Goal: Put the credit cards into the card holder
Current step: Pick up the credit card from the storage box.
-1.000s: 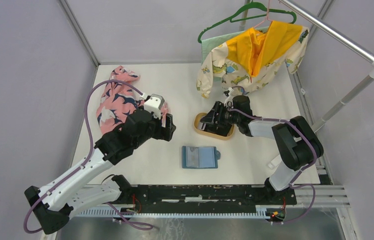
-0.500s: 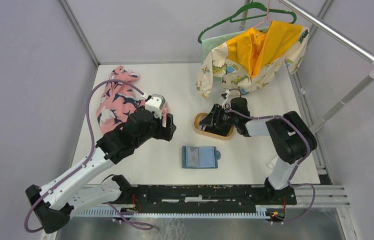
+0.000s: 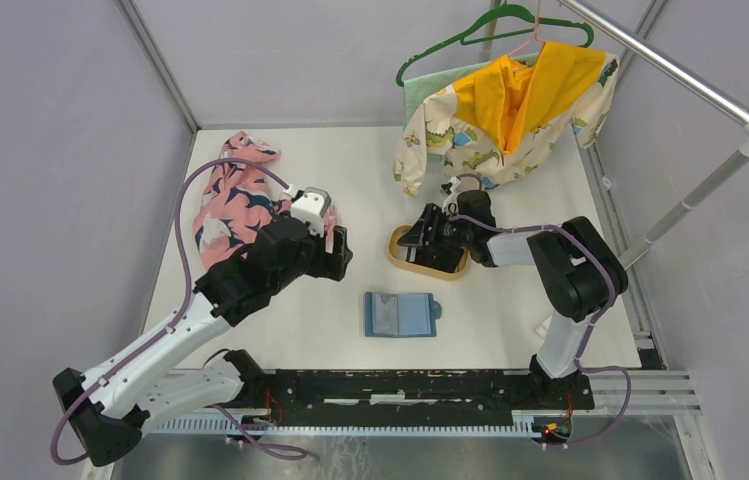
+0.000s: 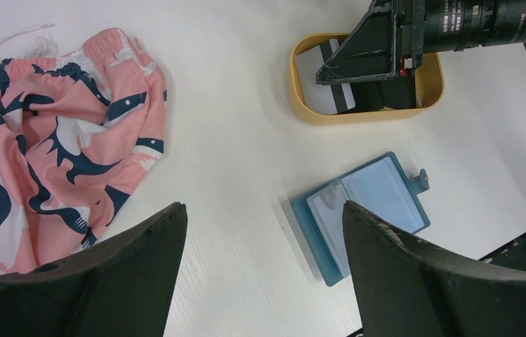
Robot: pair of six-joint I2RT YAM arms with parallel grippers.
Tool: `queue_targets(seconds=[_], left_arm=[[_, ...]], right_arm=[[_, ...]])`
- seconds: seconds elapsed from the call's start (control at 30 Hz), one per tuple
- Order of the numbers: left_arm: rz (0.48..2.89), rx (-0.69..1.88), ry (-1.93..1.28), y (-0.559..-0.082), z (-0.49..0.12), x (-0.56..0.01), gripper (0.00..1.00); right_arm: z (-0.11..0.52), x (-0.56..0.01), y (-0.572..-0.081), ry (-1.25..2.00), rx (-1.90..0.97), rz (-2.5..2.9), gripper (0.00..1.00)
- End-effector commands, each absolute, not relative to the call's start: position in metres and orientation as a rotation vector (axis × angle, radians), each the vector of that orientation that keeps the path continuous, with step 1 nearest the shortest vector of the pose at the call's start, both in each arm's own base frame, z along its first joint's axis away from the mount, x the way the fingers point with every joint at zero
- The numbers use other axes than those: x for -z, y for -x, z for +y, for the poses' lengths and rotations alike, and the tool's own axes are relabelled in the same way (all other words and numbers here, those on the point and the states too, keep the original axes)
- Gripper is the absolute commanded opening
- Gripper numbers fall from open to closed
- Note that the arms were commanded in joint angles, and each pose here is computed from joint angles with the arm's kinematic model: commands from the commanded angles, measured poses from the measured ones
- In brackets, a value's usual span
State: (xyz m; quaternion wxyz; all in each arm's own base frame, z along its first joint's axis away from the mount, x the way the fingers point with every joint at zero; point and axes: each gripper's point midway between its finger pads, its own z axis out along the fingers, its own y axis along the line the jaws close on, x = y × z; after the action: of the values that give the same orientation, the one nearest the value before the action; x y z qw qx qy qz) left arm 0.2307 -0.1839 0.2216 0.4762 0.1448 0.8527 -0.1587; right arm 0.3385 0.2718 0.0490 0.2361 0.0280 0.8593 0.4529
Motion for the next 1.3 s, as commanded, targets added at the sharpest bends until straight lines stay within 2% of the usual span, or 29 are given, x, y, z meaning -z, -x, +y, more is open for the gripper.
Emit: queue_targets(seconds=[0.0,0.63,1.27], left_arm=[[2.029,0.382,-0.416,-0.237,-0.188,-0.231,0.86],[2.037,0.378,-0.416,-0.238,-0.187,-0.228,0.86],[2.041,0.374,-0.419,-0.238,-0.187,-0.226,0.86]], right_arm=[[0.273,-0.043,-0.339,-0.152,-1.263,2.362,0.55],[0.263,-0.083,-0.345,-0.177,-1.38,2.24,0.47],[0.235,-0.067,-0.349,-0.217,-1.265,2.276,0.39]])
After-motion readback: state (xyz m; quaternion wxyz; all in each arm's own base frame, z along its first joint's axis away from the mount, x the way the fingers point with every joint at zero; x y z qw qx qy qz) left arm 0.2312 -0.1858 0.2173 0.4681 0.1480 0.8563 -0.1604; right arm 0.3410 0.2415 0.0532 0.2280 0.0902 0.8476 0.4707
